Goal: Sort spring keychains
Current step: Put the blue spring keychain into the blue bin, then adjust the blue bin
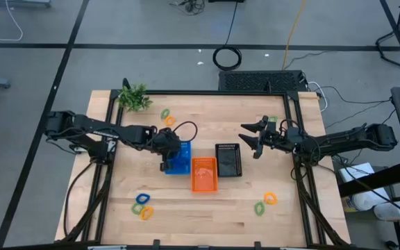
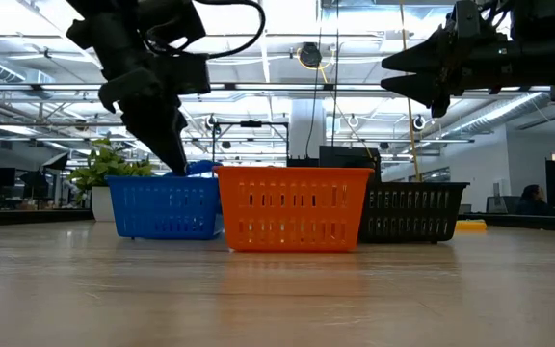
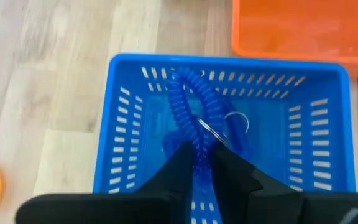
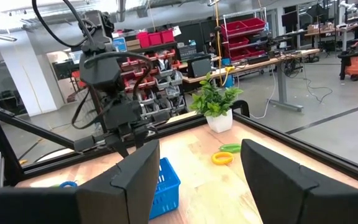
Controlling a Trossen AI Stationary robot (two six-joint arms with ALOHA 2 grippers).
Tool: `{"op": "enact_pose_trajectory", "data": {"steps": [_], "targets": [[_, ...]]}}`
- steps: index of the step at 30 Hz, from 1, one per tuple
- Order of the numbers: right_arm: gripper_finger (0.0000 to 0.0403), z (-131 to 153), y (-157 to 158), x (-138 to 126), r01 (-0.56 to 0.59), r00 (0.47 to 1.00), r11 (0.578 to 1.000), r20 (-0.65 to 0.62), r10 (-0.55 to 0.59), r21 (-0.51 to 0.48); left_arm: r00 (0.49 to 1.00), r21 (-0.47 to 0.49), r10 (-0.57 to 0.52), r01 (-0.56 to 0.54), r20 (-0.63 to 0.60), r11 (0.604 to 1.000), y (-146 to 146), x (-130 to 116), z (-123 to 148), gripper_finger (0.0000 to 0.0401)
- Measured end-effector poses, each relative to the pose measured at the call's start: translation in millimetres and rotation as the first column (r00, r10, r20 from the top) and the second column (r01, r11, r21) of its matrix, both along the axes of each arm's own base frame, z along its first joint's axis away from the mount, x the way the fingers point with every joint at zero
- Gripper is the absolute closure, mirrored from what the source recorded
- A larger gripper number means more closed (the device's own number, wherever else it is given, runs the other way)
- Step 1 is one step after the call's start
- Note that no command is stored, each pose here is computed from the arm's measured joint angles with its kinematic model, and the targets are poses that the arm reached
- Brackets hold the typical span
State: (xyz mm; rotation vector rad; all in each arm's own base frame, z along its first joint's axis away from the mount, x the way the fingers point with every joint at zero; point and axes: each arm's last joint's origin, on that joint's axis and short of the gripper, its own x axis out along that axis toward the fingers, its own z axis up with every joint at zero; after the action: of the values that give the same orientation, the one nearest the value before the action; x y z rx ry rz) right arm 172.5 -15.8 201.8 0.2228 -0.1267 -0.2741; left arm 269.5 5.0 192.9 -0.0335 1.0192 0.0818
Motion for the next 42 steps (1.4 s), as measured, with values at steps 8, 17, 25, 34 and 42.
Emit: {"op": "enact_pose_trajectory", "data": {"steps": [8, 17, 25, 34, 42], "targets": [[0.019, 0, 0, 0, 0.001, 1.0, 1.0, -0.001, -0.001, 0.0, 1.0, -0.014, 0.025, -0.025, 0.001, 1.0, 0, 0, 0, 0.0349], [0.019, 0, 0, 0, 0.0, 1.0, 1.0, 0.0, 0.0, 0.0, 0.998, -0.025, 0.055, -0.055, 0.002, 0.998, 0, 0, 0, 0.0316], [0.019, 0, 0, 0, 0.0, 1.0, 1.0, 0.0, 0.0, 0.0, 0.998, -0.024, 0.055, -0.055, -0.005, 0.998, 0, -1, 0, 0.0266], [0.019, 0, 0, 0, 0.0, 1.0, 1.0, 0.0, 0.0, 0.001, 0.993, -0.062, 0.077, -0.083, -0.089, 0.995, -1, -10, -2, 0.0248], [0.019, 0, 0, 0, 0.001, 1.0, 1.0, 0.002, -0.001, 0.0, 0.969, -0.259, 0.078, -0.14, -0.235, 0.956, -10, -28, 2, 0.0253]]}}
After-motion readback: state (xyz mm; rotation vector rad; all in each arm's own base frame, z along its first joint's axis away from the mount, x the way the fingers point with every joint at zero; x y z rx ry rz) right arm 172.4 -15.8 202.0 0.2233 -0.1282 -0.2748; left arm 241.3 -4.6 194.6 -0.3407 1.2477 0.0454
